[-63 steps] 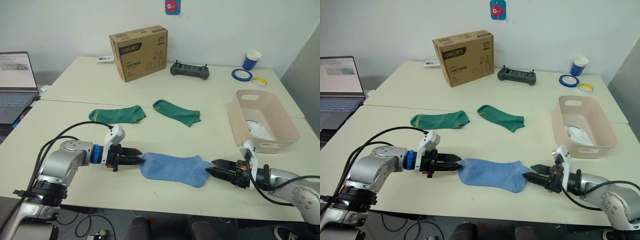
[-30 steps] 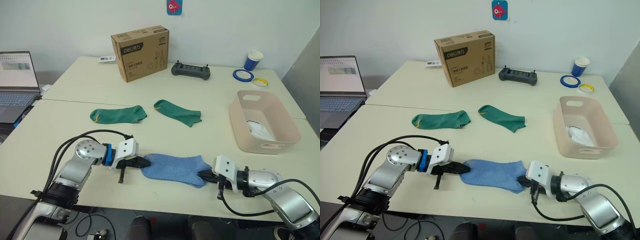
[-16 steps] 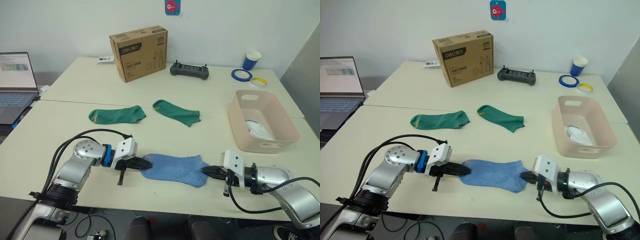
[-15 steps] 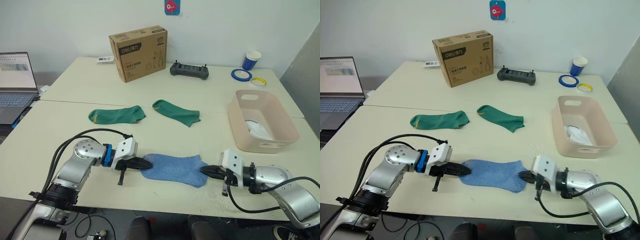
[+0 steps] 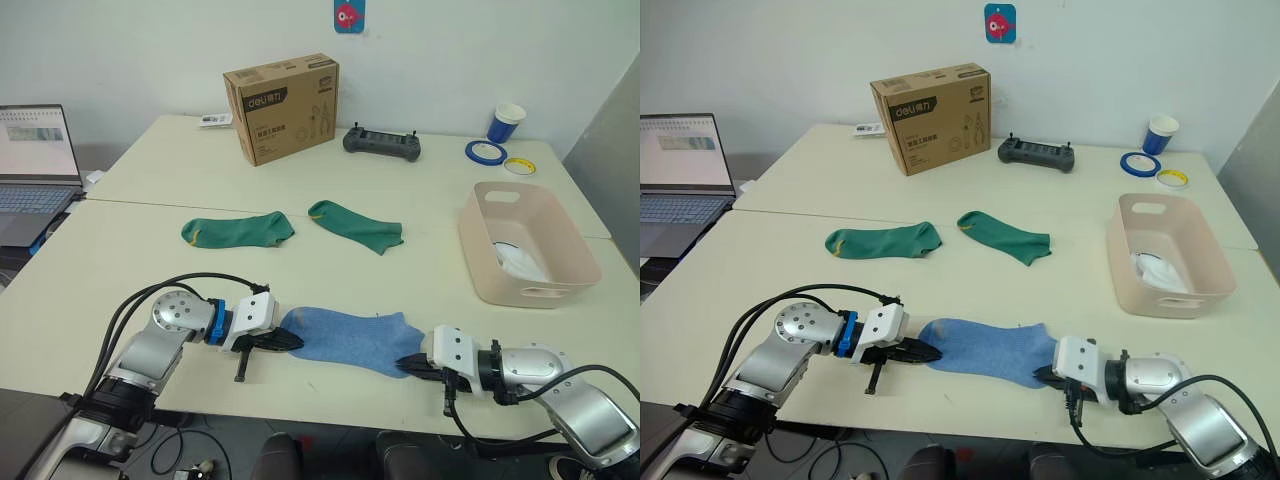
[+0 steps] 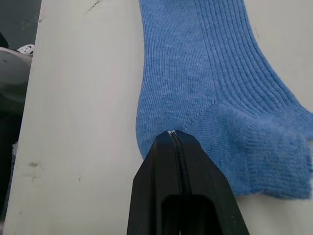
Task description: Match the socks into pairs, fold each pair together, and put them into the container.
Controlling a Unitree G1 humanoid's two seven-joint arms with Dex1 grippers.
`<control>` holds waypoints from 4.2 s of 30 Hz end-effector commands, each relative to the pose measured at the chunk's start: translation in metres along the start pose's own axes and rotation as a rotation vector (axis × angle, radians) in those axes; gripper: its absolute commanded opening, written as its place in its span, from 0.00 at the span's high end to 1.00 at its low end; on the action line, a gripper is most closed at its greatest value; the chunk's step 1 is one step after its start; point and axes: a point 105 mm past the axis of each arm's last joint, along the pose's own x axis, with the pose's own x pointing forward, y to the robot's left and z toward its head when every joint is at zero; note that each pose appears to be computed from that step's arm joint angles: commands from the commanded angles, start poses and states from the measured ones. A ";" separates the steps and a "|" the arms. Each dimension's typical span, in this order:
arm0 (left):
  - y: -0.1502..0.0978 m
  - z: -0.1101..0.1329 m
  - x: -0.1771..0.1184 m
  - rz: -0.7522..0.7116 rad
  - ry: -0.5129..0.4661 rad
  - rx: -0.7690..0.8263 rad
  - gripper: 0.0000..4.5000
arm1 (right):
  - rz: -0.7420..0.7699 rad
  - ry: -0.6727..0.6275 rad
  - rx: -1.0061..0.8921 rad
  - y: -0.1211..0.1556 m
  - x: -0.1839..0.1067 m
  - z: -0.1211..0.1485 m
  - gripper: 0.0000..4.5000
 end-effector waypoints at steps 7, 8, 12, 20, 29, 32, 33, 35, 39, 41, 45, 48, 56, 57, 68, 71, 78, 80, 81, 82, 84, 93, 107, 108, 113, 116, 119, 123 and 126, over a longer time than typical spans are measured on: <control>0.022 0.034 -0.010 0.080 -0.127 0.035 1.00 | -0.138 -0.160 0.204 -0.015 -0.032 0.030 0.92; 0.023 0.032 -0.009 0.087 -0.118 0.049 1.00 | -0.151 -0.163 0.224 -0.017 -0.034 0.029 0.87; 0.024 0.022 -0.006 0.096 -0.100 0.044 1.00 | -0.220 -0.165 0.230 -0.024 -0.036 0.027 0.56; 0.028 0.030 -0.014 0.101 -0.141 0.040 1.00 | -0.186 -0.180 0.099 -0.020 -0.020 0.039 0.57; 0.033 0.035 -0.005 0.087 -0.131 0.052 1.00 | -0.173 -0.150 -0.040 -0.039 0.014 0.043 0.99; 0.032 0.028 0.003 0.072 -0.098 0.045 1.00 | -0.155 -0.100 -0.050 -0.042 0.025 0.033 0.99; 0.032 0.024 0.005 0.071 -0.081 0.044 1.00 | -0.157 -0.079 -0.053 -0.043 0.026 0.028 0.99; 0.029 0.011 0.008 0.063 -0.033 0.033 1.00 | -0.159 -0.025 -0.060 -0.045 0.028 0.014 0.99; 0.031 -0.004 0.005 0.091 0.021 0.021 1.00 | -0.155 0.005 -0.069 -0.041 0.019 0.003 0.99; 0.034 -0.004 0.002 0.108 0.021 0.011 1.00 | -0.161 0.023 -0.078 -0.040 0.011 -0.001 0.99; 0.035 0.001 -0.001 0.112 -0.004 0.025 1.00 | -0.181 -0.007 -0.056 -0.042 -0.001 0.004 0.99; 0.034 0.018 -0.007 0.096 -0.085 0.048 1.00 | -0.191 -0.121 0.067 -0.039 -0.016 0.027 0.99; 0.024 0.046 -0.017 0.071 -0.196 0.093 1.00 | -0.208 -0.097 0.420 -0.019 -0.034 0.012 0.71; 0.019 0.050 -0.018 0.054 -0.210 0.095 0.96 | -0.198 -0.088 0.446 -0.016 -0.033 0.010 0.63; 0.001 0.056 -0.012 0.026 -0.216 0.153 0.23 | -0.170 -0.066 0.575 -0.013 -0.003 0.015 0.08; 0.004 0.054 -0.013 0.037 -0.209 0.152 0.23 | -0.155 -0.044 0.583 -0.011 0.002 0.011 0.08; 0.003 0.055 -0.014 0.045 -0.210 0.151 0.22 | -0.135 -0.059 0.584 -0.009 0.000 0.014 0.52; 0.004 0.058 -0.013 0.052 -0.219 0.150 0.22 | -0.144 -0.064 0.591 -0.013 -0.002 0.013 0.69; 0.005 0.059 -0.012 0.052 -0.221 0.150 0.22 | -0.153 -0.068 0.596 -0.016 -0.003 0.012 0.77; 0.005 0.059 -0.012 0.052 -0.222 0.150 0.22 | -0.159 -0.071 0.600 -0.018 -0.004 0.011 0.86; 0.006 0.061 -0.012 0.049 -0.227 0.148 0.22 | -0.146 -0.081 0.607 -0.020 -0.010 0.013 0.99; 0.015 0.067 -0.001 0.014 -0.220 0.145 0.22 | -0.067 -0.044 0.583 -0.041 -0.045 -0.003 0.99; 0.012 0.046 0.036 -0.079 -0.124 0.109 0.99 | -0.033 -0.039 0.521 -0.056 -0.034 0.000 1.00; 0.012 0.042 0.039 -0.080 -0.111 0.112 1.00 | -0.044 -0.030 0.524 -0.057 -0.035 -0.003 0.94; 0.011 0.035 0.042 -0.074 -0.087 0.107 1.00 | -0.045 -0.025 0.543 -0.053 -0.043 -0.003 0.57; 0.011 0.027 0.046 -0.065 -0.056 0.105 1.00 | -0.075 -0.025 0.572 -0.051 -0.052 -0.003 0.33; 0.009 0.019 0.048 -0.066 -0.024 0.100 1.00 | -0.131 -0.001 0.603 -0.049 -0.057 -0.009 0.10; 0.005 0.015 0.049 -0.069 -0.014 0.104 1.00 | -0.108 0.004 0.678 -0.034 -0.053 -0.012 0.00; 0.005 0.016 0.051 -0.070 -0.016 0.102 1.00 | -0.062 -0.045 0.751 -0.022 -0.041 -0.004 0.00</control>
